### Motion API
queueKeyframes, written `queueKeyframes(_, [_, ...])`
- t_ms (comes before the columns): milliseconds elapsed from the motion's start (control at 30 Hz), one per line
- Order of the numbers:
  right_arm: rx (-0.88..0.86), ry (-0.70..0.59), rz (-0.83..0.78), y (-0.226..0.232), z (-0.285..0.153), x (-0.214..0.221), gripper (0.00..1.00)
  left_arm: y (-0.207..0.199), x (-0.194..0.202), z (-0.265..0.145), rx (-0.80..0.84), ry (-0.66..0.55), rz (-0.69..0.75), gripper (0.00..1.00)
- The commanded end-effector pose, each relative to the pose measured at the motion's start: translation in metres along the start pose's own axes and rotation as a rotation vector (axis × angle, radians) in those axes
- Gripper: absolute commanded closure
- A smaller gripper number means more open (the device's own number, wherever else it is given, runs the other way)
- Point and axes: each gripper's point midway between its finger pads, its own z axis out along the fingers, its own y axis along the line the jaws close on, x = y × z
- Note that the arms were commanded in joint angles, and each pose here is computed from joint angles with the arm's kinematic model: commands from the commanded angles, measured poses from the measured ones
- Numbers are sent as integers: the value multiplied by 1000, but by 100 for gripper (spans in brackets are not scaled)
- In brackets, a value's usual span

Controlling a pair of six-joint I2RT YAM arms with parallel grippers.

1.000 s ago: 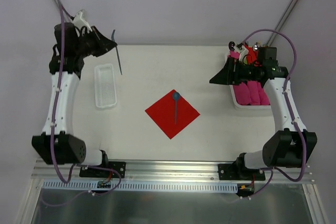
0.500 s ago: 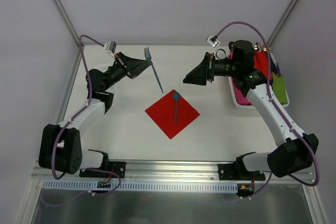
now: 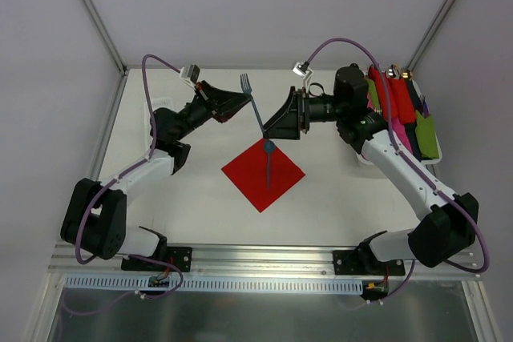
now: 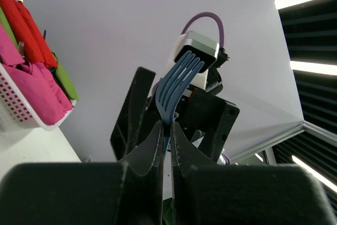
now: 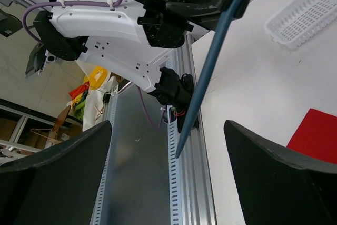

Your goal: Place the utensils on the paper napkin and roll it up

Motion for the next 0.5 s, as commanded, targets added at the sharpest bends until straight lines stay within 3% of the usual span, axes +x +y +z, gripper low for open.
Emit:
queueKeyframes(0, [-31, -1, -22, 3, 6, -5, 9, -109, 18, -9, 448, 10, 283, 100])
queueKeyframes(200, [-49, 16, -6, 6, 12, -2, 28, -115, 20, -3, 470, 13, 280, 100])
queueKeyframes(300, [-58, 25, -1, 7, 12, 1, 47, -115, 20, -4, 469, 14, 278, 100])
queueKeyframes(400, [-64, 32, 7, 8, 12, 3, 74, -113, 20, -4, 463, 13, 273, 100])
queueKeyframes(433, [-61, 29, 4, 7, 12, 4, 90, -111, 20, -4, 459, 14, 267, 100])
queueKeyframes(467, [-48, 18, -2, 7, 11, 2, 96, -107, 19, -2, 442, 15, 251, 95])
